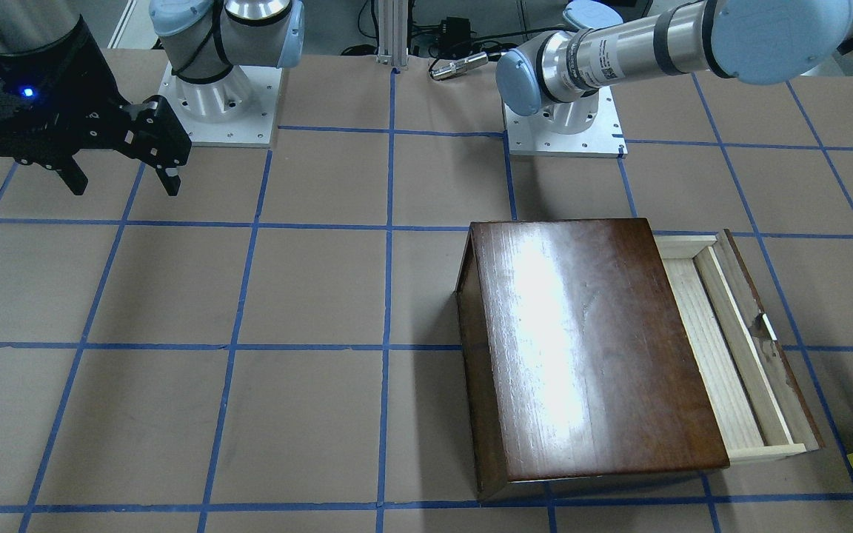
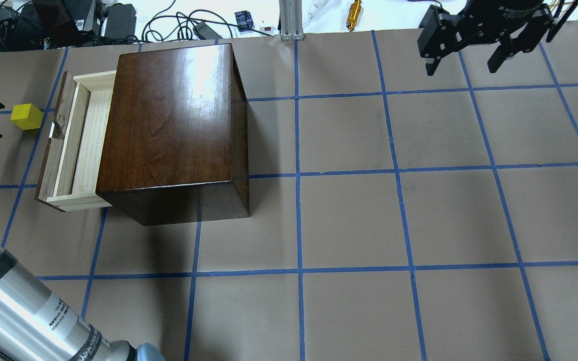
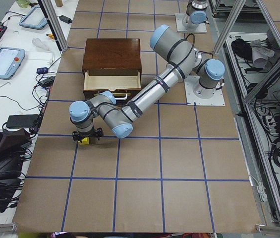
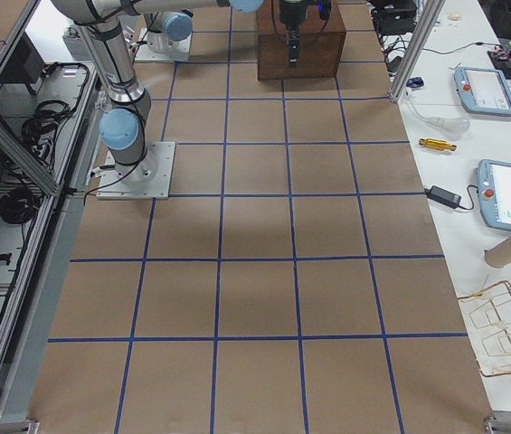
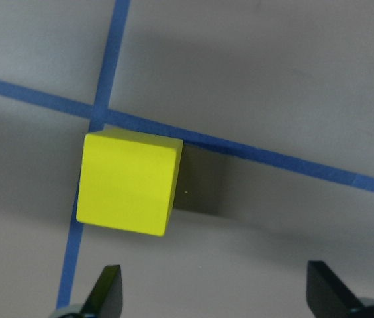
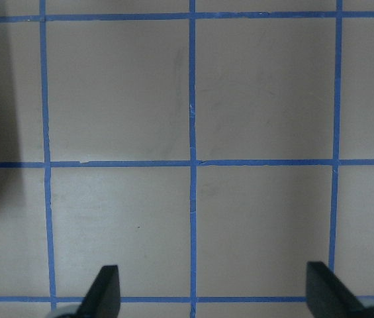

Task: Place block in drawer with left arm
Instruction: 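Move the left gripper above the yellow cube and lower it, then close the left gripper on the yellow cube and lift it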

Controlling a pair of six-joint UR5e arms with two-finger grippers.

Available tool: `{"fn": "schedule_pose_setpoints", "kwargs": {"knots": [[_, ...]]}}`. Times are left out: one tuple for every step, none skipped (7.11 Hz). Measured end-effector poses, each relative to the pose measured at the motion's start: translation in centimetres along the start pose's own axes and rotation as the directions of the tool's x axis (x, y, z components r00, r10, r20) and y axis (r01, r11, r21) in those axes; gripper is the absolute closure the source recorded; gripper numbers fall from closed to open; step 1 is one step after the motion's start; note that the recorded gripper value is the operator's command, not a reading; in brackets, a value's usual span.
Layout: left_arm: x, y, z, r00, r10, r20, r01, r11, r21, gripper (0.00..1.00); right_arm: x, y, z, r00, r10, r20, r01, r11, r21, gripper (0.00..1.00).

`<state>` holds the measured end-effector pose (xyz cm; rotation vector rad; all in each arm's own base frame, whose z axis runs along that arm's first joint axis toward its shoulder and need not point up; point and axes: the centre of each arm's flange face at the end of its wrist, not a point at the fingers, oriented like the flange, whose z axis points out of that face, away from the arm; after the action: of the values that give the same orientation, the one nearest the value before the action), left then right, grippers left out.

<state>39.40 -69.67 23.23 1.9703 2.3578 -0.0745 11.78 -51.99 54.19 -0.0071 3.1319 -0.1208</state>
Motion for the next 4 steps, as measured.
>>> {"fn": "schedule_pose_setpoints", "kwargs": {"knots": [[-0.2,-0.3,0.7,1.000,0.012,0.009,-0.012,1.000,0.024,0.03,0.0,0.0,0.0,1.000,0.000,0.000,0.000,1.000,0.000,0.00],[-0.4,-0.6,1.4,1.000,0.017,0.015,-0.018,0.999,0.047,0.03,0.0,0.0,0.0,1.000,0.000,0.000,0.000,1.000,0.000,0.00],[-0.6,-0.8,1.9,1.000,0.020,0.019,-0.021,0.998,0.058,0.03,0.0,0.0,0.0,1.000,0.000,0.000,0.000,1.000,0.000,0.00],[-0.9,-0.8,1.9,0.999,0.022,0.026,-0.023,0.998,0.060,0.03,0.0,0.0,0.0,1.000,0.000,0.000,0.000,1.000,0.000,0.00]]}}
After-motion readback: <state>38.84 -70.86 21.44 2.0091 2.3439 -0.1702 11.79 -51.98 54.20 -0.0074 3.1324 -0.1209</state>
